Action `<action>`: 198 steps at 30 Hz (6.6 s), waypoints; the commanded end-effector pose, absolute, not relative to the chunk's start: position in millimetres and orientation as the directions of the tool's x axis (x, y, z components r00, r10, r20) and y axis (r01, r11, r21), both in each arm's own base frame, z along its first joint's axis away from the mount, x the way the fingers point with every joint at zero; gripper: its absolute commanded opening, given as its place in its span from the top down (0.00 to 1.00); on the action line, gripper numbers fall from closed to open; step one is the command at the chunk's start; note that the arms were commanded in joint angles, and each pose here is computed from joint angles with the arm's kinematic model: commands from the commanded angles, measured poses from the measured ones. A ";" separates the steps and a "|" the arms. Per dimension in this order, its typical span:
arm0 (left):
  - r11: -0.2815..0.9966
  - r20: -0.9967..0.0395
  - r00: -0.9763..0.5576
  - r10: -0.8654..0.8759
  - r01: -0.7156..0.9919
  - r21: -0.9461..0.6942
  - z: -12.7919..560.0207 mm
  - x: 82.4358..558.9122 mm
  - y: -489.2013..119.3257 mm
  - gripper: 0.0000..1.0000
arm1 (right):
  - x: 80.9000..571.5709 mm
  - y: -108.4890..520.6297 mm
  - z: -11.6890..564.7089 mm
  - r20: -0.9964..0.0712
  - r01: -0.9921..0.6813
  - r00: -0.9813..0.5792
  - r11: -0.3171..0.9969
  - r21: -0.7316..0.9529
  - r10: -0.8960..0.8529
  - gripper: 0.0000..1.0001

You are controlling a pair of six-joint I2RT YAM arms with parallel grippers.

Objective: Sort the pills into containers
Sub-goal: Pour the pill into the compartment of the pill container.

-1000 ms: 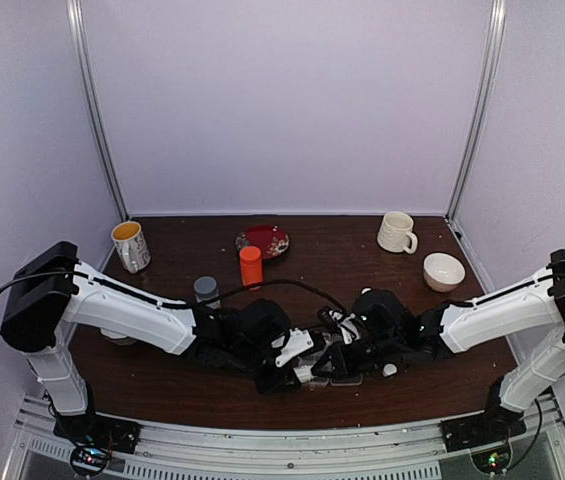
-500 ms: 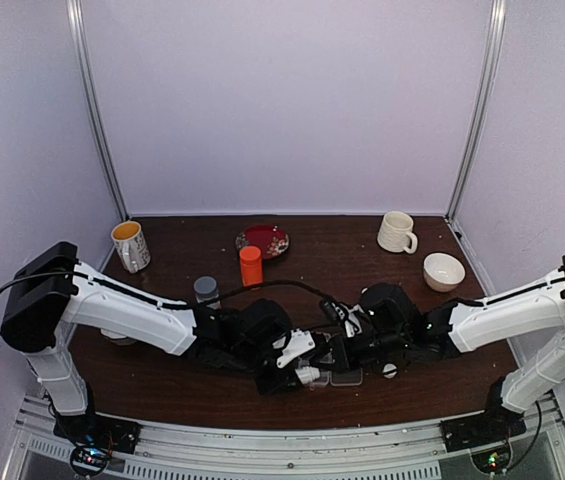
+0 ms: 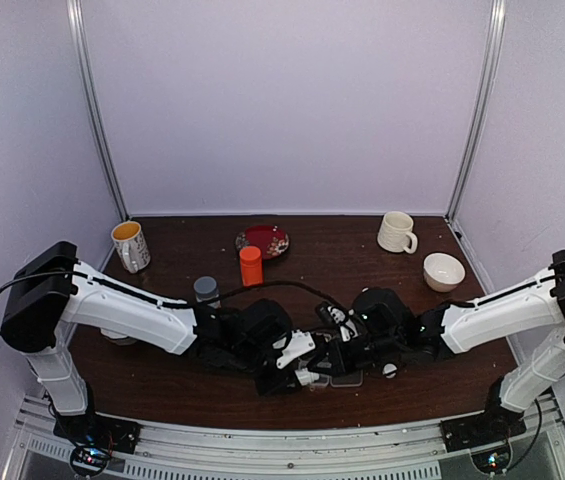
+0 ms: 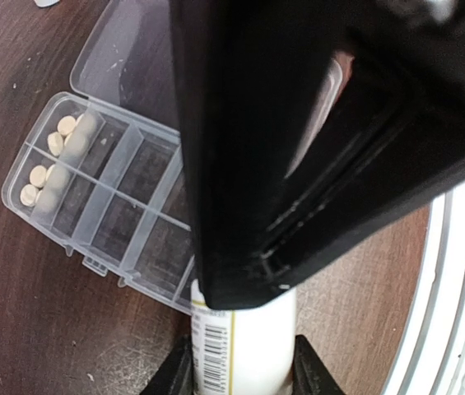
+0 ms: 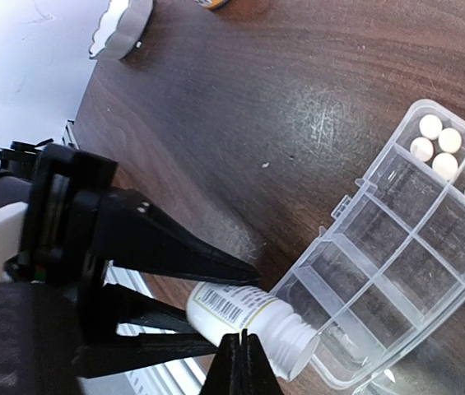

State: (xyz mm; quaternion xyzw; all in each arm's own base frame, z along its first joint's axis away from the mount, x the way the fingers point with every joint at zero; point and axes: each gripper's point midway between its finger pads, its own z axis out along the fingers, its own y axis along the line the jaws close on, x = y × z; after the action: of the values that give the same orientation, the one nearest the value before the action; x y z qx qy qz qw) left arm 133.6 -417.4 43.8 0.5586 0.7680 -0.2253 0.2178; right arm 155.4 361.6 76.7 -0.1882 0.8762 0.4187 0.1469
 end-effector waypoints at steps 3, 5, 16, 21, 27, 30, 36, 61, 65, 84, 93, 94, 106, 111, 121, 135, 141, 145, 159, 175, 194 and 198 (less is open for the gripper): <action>0.247 -0.616 -0.258 0.744 0.963 -0.104 54.8 132.9 -431.0 0.97 | 154.9 362.5 108.0 -0.491 -0.497 -0.857 0.512 0.701 -0.159 1.00; 0.247 -0.617 -0.258 0.744 0.963 -0.104 55.6 133.2 -431.4 0.97 | 152.1 362.4 96.5 -0.467 -0.483 -0.867 0.524 0.702 -0.174 1.00; 0.247 -0.611 -0.257 0.749 0.963 -0.103 56.2 132.6 -432.5 0.97 | 149.5 359.9 73.4 -0.423 -0.455 -0.884 0.577 0.678 -0.200 1.00; 0.247 -0.611 -0.258 0.749 0.963 -0.103 56.1 132.9 -432.8 0.97 | 154.2 358.8 100.1 -0.482 -0.490 -0.859 0.547 0.679 -0.171 1.00; 0.246 -0.610 -0.257 0.750 0.964 -0.104 56.9 132.6 -433.2 0.98 | 151.4 358.6 100.7 -0.483 -0.486 -0.862 0.522 0.701 -0.154 1.00; 0.244 -0.611 -0.257 0.749 0.964 -0.106 57.5 132.3 -433.7 0.98 | 147.8 360.6 90.9 -0.456 -0.473 -0.873 0.522 0.710 -0.171 1.00; 0.244 -0.607 -0.258 0.751 0.964 -0.108 56.9 132.2 -435.0 0.98 | 145.6 354.5 64.0 -0.401 -0.464 -0.882 0.600 0.652 -0.247 1.00; 0.243 -0.604 -0.259 0.754 0.964 -0.109 56.1 132.5 -435.9 0.98 | 144.1 355.6 70.5 -0.391 -0.421 -0.903 0.544 0.726 -0.178 1.00; 0.241 -0.604 -0.256 0.755 0.965 -0.108 56.4 131.8 -435.9 0.98 | 149.5 353.7 95.1 -0.443 -0.448 -0.885 0.514 0.732 -0.140 1.00; 0.239 -0.605 -0.255 0.755 0.965 -0.109 56.2 131.7 -436.3 0.99 | 150.2 354.9 91.7 -0.432 -0.434 -0.892 0.512 0.741 -0.131 1.00; 0.243 -0.614 -0.257 0.746 0.964 -0.107 57.0 132.4 -435.5 0.99 | 148.6 358.0 102.9 -0.449 -0.450 -0.885 0.473 0.757 -0.124 1.00; 0.245 -0.619 -0.258 0.742 0.964 -0.108 57.3 132.0 -435.3 0.99 | 148.3 358.8 104.2 -0.449 -0.452 -0.885 0.468 0.759 -0.125 1.00; 0.279 -0.647 -0.279 0.710 0.955 -0.105 58.5 133.0 -424.1 0.99 | 150.8 364.7 113.0 -0.465 -0.469 -0.876 0.454 0.757 -0.129 1.00; 0.304 -0.660 -0.292 0.692 0.947 -0.101 59.3 134.0 -416.9 1.00 | 149.6 367.2 112.7 -0.461 -0.472 -0.876 0.455 0.755 -0.142 1.00; 0.335 -0.660 -0.316 0.682 0.937 -0.102 58.6 136.1 -408.4 1.00 | 144.8 379.0 109.8 -0.456 -0.482 -0.873 0.449 0.752 -0.174 1.00; 0.337 -0.635 -0.323 0.702 0.936 -0.102 54.9 136.5 -409.2 1.00 | 145.3 379.9 73.0 -0.395 -0.438 -0.897 0.529 0.727 -0.199 1.00; 0.335 -0.635 -0.321 0.703 0.936 -0.103 56.7 136.8 -410.6 1.00 | 149.5 382.7 103.9 -0.461 -0.480 -0.872 0.479 0.735 -0.166 1.00; 0.332 -0.628 -0.321 0.709 0.937 -0.105 56.5 136.5 -411.5 1.00 | 151.1 384.6 107.1 -0.470 -0.485 -0.868 0.473 0.736 -0.159 1.00; 0.327 -0.607 -0.325 0.725 0.939 -0.112 56.6 134.9 -412.7 1.00 | 157.8 380.3 100.8 -0.441 -0.454 -0.884 0.510 0.731 -0.154 1.00; 0.321 -0.596 -0.321 0.736 0.941 -0.111 54.5 134.3 -413.3 1.00 | 157.7 374.4 71.5 -0.396 -0.421 -0.902 0.565 0.710 -0.175 1.00; 0.321 -0.600 -0.321 0.733 0.940 -0.111 53.9 134.5 -413.7 1.00 | 152.8 375.4 70.8 -0.382 -0.412 -0.907 0.553 0.724 -0.175 1.00; 0.323 -0.597 -0.323 0.734 0.940 -0.111 53.0 134.3 -413.1 1.00 | 158.8 370.0 86.5 -0.425 -0.432 -0.893 0.551 0.714 -0.149 1.00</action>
State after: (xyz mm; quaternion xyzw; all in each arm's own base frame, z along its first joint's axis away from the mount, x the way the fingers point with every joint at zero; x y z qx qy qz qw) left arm 132.7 -399.4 42.7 0.5334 0.7927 -0.2082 0.2091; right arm 153.5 370.3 68.9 -0.1689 0.8725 0.4372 0.1379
